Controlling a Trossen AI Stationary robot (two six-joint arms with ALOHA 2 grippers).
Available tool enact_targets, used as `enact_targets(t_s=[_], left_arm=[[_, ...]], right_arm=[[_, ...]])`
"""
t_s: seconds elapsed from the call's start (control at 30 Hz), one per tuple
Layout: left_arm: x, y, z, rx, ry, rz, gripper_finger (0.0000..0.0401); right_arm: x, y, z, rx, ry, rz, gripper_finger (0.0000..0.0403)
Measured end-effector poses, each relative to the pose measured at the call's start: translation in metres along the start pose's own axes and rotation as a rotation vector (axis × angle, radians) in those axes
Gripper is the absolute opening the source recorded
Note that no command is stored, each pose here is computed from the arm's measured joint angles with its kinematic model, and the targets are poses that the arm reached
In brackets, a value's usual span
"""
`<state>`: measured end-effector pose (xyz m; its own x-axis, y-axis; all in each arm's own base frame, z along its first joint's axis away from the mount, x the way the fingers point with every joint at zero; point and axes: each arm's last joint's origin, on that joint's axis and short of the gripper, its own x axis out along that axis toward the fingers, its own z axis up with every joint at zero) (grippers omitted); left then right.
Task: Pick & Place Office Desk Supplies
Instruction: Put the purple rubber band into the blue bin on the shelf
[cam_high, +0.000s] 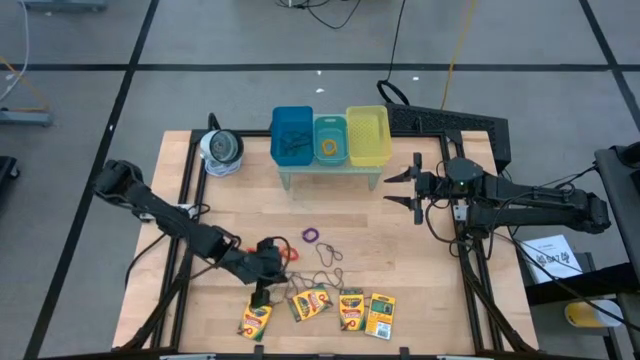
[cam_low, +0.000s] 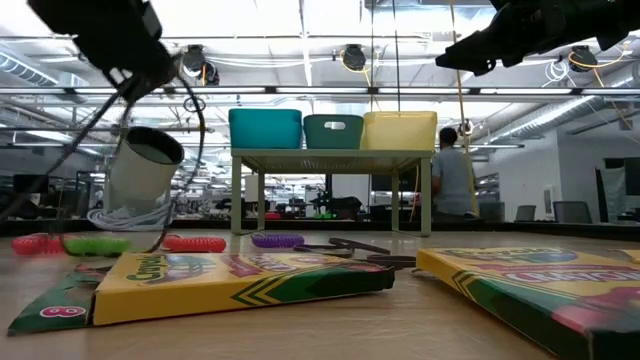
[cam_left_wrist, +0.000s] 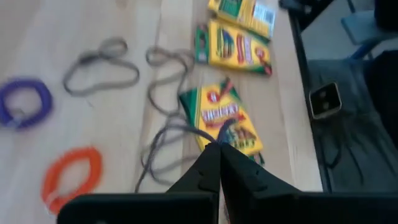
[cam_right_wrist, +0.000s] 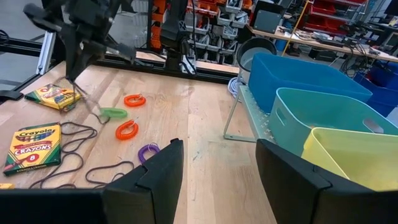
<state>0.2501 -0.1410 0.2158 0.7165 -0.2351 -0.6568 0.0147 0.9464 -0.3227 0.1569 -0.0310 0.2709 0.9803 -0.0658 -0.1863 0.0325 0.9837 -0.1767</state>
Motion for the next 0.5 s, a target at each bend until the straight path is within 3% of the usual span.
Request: enact_targets(t_s=[0.33,0.5], left_arm=[[-0.017,-0.004,0.016,0.100,-0.177,0.015,0.0006],[-0.018,-0.003,0.016,0.106,-0.173,0.026,0.0009]], right_arm=[[0.000,0.000,0.000,0.000,0.000,0.000,0.0194],[0.000,0.000,0.000,0.000,0.000,0.000,0.0194]])
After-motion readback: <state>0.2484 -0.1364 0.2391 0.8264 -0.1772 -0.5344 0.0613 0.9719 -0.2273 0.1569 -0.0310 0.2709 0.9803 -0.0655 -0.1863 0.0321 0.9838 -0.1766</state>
